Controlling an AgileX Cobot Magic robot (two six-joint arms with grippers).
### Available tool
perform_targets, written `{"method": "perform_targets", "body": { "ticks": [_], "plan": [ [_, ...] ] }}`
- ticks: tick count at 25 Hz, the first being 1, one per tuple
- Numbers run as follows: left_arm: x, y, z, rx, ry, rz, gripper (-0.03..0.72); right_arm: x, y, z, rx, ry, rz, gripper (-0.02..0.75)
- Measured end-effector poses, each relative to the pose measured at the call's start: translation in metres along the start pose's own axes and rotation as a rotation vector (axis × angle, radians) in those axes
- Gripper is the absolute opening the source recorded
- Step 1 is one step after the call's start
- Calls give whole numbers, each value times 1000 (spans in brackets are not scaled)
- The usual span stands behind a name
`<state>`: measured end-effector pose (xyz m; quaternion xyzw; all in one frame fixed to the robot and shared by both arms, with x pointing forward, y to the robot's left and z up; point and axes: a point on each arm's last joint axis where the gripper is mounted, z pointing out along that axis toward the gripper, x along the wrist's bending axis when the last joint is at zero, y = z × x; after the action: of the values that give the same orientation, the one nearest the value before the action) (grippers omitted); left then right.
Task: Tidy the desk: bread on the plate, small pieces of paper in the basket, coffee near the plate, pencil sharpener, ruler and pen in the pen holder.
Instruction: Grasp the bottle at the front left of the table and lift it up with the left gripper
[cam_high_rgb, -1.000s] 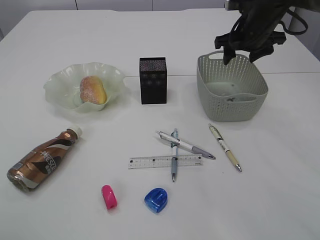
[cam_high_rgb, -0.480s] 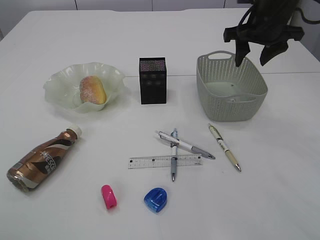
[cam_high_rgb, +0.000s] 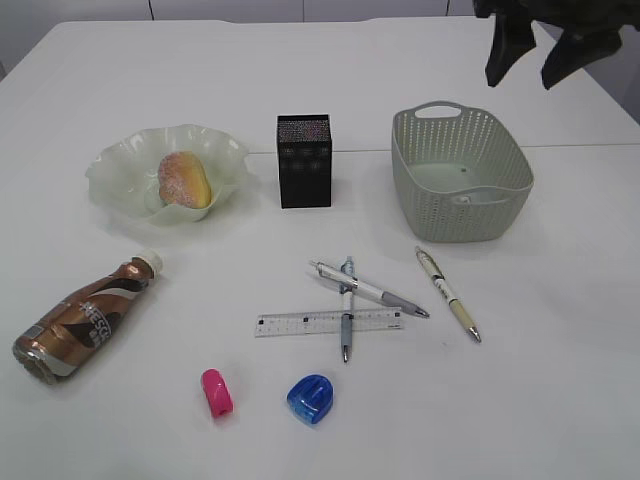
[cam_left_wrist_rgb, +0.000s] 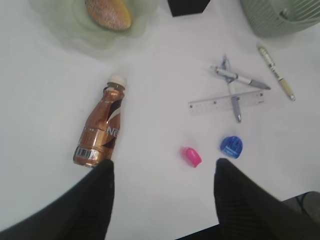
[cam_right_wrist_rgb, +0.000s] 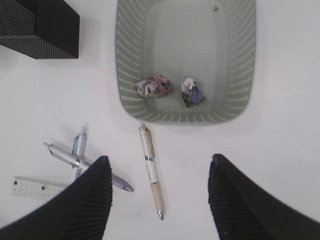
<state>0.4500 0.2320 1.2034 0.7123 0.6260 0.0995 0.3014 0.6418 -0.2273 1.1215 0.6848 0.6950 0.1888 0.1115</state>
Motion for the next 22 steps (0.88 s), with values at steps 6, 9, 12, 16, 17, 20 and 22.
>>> {"method": "perform_targets", "body": {
  "ticks": [6,9,12,16,17,20,22],
  "plan": [
    [15,13,66,173,88,28,554,-6,-49,-42,20,3,-13,475],
    [23,19,100,255,126,63,567,-8,-77,-62,21,15,-10,474],
    [31,20,137,350,152,89,571,-10,-106,-79,18,37,-4,473],
    [41,16,186,476,167,110,571,-14,-141,-98,4,53,-1,473],
    [43,14,197,503,170,110,571,-15,-149,-102,0,54,-3,473],
    [46,9,225,559,196,150,571,-18,-167,-111,-19,57,-5,472],
    [48,5,242,586,220,184,571,-19,-176,-116,-32,59,-6,472]
  ]
}}
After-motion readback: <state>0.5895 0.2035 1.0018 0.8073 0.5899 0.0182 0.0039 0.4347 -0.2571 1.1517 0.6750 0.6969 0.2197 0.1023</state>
